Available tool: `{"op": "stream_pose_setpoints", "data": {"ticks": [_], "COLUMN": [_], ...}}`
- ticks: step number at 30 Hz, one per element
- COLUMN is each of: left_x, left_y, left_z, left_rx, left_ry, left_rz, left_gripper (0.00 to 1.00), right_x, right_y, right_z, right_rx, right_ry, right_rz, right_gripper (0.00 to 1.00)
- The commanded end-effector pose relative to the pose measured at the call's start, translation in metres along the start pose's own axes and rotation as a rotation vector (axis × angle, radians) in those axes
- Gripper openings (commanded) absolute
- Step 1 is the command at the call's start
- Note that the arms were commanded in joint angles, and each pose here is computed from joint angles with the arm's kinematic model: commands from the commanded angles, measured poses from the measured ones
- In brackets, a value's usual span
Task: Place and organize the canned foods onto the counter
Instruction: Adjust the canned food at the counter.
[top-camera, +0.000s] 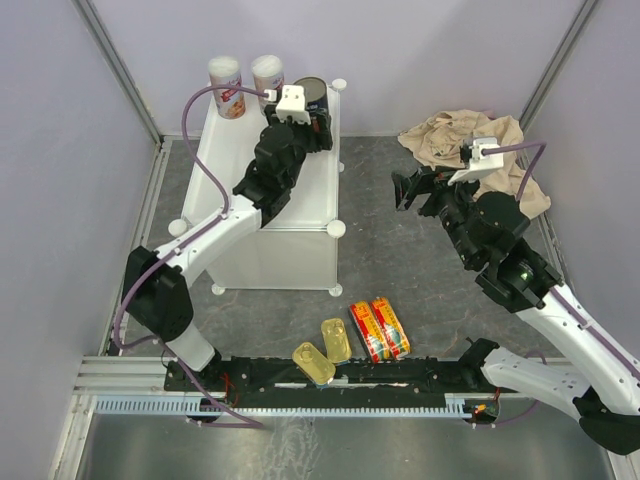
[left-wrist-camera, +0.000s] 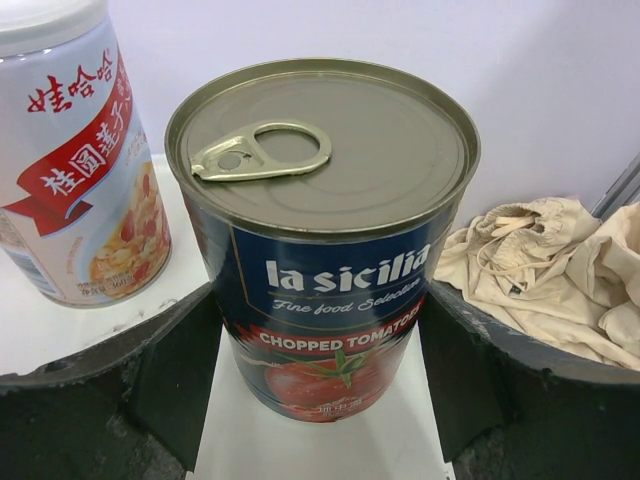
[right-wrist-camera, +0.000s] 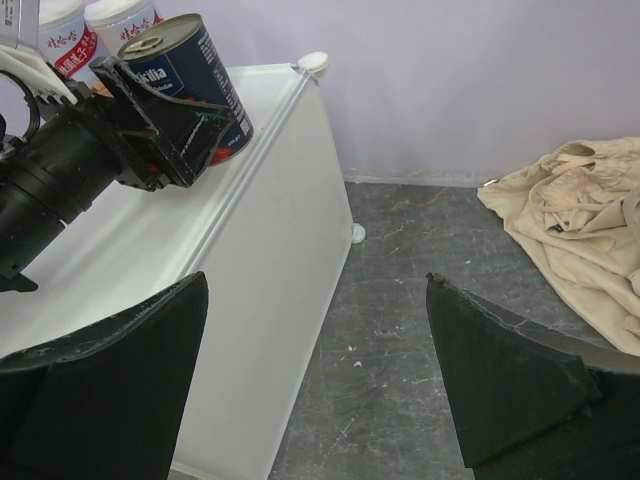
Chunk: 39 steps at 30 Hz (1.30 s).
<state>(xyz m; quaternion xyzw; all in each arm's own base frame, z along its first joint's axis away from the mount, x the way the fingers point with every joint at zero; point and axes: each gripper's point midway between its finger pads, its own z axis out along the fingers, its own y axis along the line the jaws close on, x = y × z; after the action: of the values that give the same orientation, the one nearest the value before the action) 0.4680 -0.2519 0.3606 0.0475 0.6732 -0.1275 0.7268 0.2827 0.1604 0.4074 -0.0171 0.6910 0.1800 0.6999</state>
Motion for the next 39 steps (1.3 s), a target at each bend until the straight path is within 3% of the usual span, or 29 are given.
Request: {"op": "stream_pose_setpoints", "data": {"ticks": [1, 20, 39], "left_x": [-0.033, -0.025, -0.018], "left_y": [-0.004, 0.001, -0.001], "left_z": [0.011, 0.052, 0.068], "left_rx": [0.021, -0.005, 0.029], "left_ry": [-0.084, -0.070, -0.054], "left_rz": [0.010, 0.004, 0.010], "left_gripper": [0.81, 0.81, 0.81], "right_x": [-0.007, -0.006, 0.001], "right_y": [-0.004, -0.010, -0.008], "right_z": [-0.002, -0.006, 0.003], "right_rx": [0.014, 0.032, 0.037], "right_ry": [-0.031, -0.032, -0.016], "right_rz": [0.011, -0.019, -0.033], "right_gripper": [0.97, 0.97, 0.97]}}
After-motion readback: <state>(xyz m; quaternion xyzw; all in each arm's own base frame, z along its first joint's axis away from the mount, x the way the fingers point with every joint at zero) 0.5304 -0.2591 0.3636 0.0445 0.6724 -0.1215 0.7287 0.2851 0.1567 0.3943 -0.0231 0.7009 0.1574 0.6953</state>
